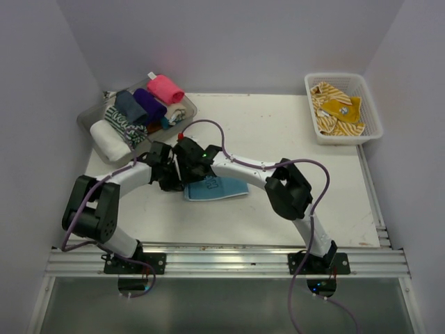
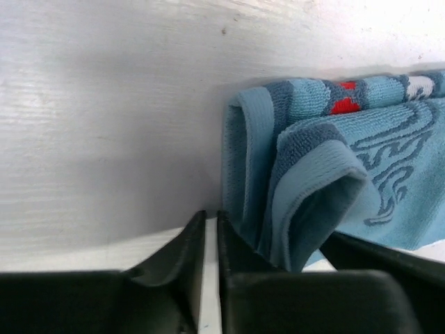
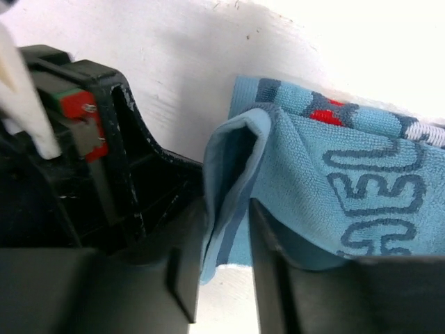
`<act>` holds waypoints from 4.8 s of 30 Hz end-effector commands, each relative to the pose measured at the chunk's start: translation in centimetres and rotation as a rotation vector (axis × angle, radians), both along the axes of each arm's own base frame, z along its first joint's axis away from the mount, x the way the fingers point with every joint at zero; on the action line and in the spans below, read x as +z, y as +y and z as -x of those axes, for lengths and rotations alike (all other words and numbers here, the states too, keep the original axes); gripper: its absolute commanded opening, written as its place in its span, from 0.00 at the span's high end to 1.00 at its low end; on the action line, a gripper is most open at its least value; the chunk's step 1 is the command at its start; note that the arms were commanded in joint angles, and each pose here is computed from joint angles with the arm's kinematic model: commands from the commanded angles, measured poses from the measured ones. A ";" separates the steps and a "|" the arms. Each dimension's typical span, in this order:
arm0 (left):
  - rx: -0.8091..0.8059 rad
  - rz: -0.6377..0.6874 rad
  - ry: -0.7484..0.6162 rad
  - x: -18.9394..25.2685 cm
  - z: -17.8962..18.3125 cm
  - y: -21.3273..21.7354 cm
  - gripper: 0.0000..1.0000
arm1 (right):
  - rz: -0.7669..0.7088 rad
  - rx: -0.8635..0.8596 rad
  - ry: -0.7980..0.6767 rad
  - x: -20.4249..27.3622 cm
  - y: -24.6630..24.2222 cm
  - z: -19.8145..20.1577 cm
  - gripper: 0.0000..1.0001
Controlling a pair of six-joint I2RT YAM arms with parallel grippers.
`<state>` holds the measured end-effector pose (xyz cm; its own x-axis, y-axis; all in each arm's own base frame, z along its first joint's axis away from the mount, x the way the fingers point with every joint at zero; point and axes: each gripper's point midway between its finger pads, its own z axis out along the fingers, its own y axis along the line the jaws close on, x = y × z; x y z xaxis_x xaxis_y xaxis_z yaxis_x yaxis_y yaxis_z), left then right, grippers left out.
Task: Roll the towels
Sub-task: Fold the towel
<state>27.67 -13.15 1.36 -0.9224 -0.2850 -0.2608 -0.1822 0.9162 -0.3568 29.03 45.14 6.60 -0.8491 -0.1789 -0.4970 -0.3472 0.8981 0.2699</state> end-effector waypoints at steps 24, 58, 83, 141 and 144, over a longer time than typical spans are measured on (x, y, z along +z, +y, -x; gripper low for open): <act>0.010 -0.171 -0.148 3.5 -5.5 -1.3 0.90 | 0.040 -0.236 -0.067 0.9 -18.2 -5.3 0.75; -0.239 -0.097 0.038 -1.4 -1.1 -7.0 0.88 | 0.300 -0.448 0.090 -6.3 -30.3 2.7 0.78; -0.262 -0.062 -0.173 8.1 -7.7 -10.9 0.98 | 0.206 -0.299 -0.127 2.4 -24.6 4.1 0.84; -0.315 0.021 -0.109 3.2 -6.3 -13.2 1.00 | 0.093 -0.228 -0.050 -1.4 -19.6 -6.4 0.70; -0.318 0.019 -0.108 3.1 -6.3 -13.2 1.00 | 0.115 -0.231 -0.030 -2.4 -19.5 -6.9 0.78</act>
<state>32.37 -25.16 3.11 -0.9535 0.0072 -0.3012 0.1163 0.9310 -0.3461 34.61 24.89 3.77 -0.8675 -0.0329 -0.4964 -0.1202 0.9821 0.1449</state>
